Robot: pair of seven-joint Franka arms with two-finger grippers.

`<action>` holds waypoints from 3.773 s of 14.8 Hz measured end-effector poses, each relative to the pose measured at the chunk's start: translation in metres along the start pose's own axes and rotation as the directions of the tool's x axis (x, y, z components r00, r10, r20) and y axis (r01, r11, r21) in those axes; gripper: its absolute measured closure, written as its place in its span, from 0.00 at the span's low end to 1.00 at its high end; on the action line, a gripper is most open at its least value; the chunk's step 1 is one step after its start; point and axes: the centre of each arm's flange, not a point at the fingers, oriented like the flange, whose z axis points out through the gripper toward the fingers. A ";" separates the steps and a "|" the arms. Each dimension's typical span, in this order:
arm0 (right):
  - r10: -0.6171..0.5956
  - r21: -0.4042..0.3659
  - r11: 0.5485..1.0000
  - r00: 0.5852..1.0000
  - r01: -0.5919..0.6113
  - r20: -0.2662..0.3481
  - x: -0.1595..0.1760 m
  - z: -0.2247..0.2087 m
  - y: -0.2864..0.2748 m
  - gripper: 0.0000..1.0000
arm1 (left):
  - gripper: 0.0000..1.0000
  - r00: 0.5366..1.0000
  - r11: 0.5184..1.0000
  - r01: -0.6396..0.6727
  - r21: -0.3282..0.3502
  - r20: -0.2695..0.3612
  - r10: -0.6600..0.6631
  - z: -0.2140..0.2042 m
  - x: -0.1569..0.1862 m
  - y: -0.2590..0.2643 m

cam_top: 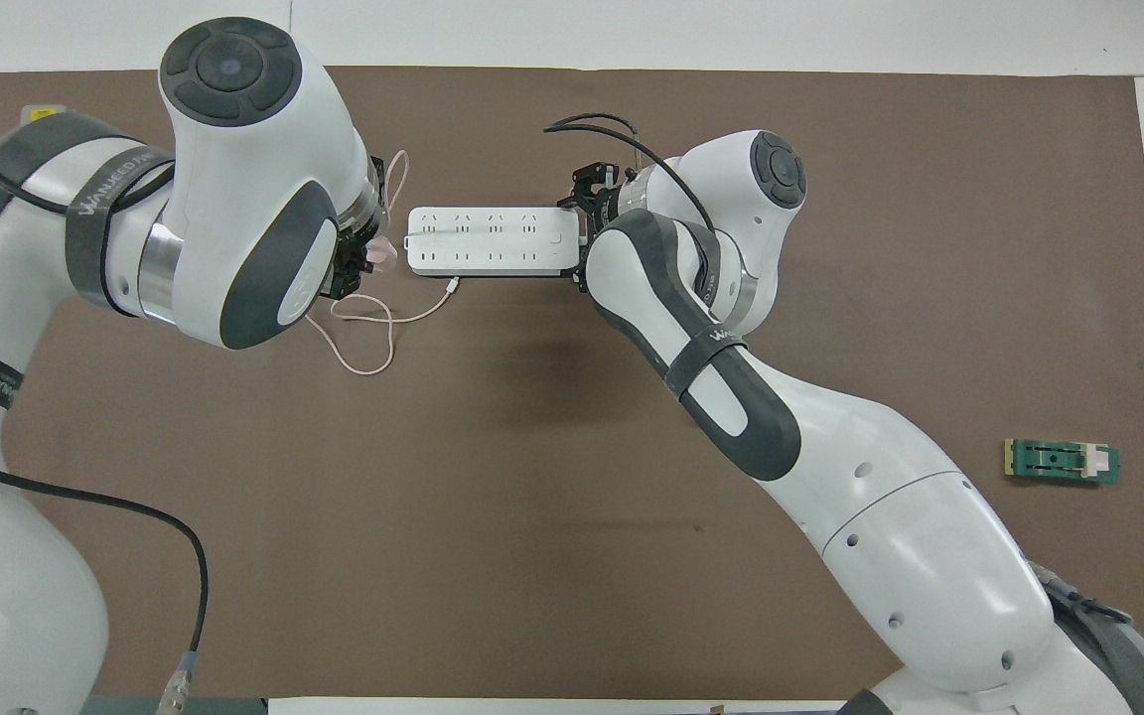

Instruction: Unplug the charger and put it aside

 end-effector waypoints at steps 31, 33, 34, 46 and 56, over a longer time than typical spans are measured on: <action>-0.566 -0.217 0.824 0.758 0.523 -0.323 0.094 -0.275 -0.036 0.00 | 0.68 0.304 0.305 -0.950 -0.073 0.024 0.952 0.169 0.075 -0.209; -0.604 -0.259 0.797 0.726 0.545 -0.329 0.100 -0.297 -0.032 0.00 | 0.68 0.301 0.302 -0.950 -0.077 0.024 0.953 0.169 0.083 -0.210; -0.625 -0.277 0.780 0.708 0.561 -0.329 0.108 -0.309 -0.030 0.00 | 0.68 0.308 0.309 -0.948 -0.079 0.025 0.951 0.170 0.088 -0.211; -0.778 -0.481 0.616 0.578 0.624 -0.247 0.151 -0.386 -0.002 0.00 | 0.00 0.352 0.359 -0.930 -0.084 0.085 0.932 0.106 0.202 -0.219; -0.802 -0.504 0.549 0.590 0.667 -0.094 0.104 -0.503 0.080 0.00 | 0.00 0.462 0.466 -0.882 -0.074 0.068 0.884 -0.056 0.232 -0.198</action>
